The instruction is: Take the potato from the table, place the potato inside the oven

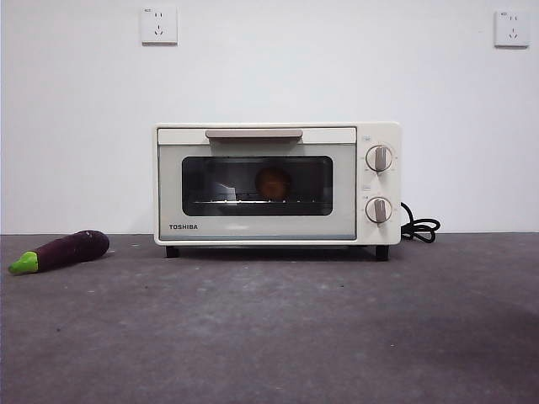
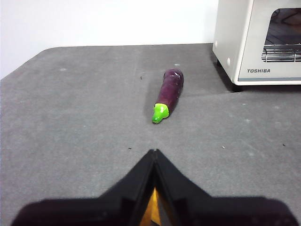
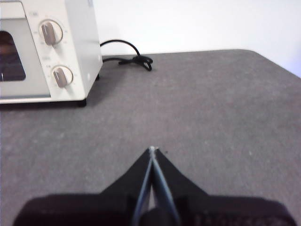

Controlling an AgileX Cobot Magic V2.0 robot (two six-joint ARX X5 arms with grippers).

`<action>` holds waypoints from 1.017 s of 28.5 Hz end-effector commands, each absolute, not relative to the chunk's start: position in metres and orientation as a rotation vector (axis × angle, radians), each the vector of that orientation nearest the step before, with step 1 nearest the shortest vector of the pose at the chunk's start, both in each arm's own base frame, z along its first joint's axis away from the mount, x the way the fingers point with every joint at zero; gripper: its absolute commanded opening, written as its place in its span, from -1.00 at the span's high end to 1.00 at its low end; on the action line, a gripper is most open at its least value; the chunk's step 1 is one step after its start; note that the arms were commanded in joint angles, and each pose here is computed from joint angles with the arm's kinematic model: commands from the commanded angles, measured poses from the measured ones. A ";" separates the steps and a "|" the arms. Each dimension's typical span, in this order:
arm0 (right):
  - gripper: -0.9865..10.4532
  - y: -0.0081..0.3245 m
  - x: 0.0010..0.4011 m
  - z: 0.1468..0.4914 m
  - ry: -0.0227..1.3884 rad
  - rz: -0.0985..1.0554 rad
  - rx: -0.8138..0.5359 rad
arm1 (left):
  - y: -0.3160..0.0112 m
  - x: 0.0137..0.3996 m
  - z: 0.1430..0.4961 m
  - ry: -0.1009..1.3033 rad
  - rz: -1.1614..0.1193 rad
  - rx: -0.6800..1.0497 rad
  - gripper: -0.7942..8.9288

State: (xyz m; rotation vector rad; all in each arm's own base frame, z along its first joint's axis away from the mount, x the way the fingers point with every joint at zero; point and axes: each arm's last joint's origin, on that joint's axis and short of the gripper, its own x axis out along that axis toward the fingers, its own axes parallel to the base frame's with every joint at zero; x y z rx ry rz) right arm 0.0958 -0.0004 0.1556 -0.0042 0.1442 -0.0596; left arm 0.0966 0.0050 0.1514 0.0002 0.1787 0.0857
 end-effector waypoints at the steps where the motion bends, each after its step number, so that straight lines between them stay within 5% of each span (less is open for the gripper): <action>1: 0.82 0.000 0.096 0.150 0.181 -0.058 -0.008 | 0.005 0.097 0.148 0.184 0.087 -0.005 0.85; 29: 0.82 0.000 0.096 0.150 0.178 -0.049 -0.001 | 0.005 0.097 0.148 0.184 0.087 -0.005 0.85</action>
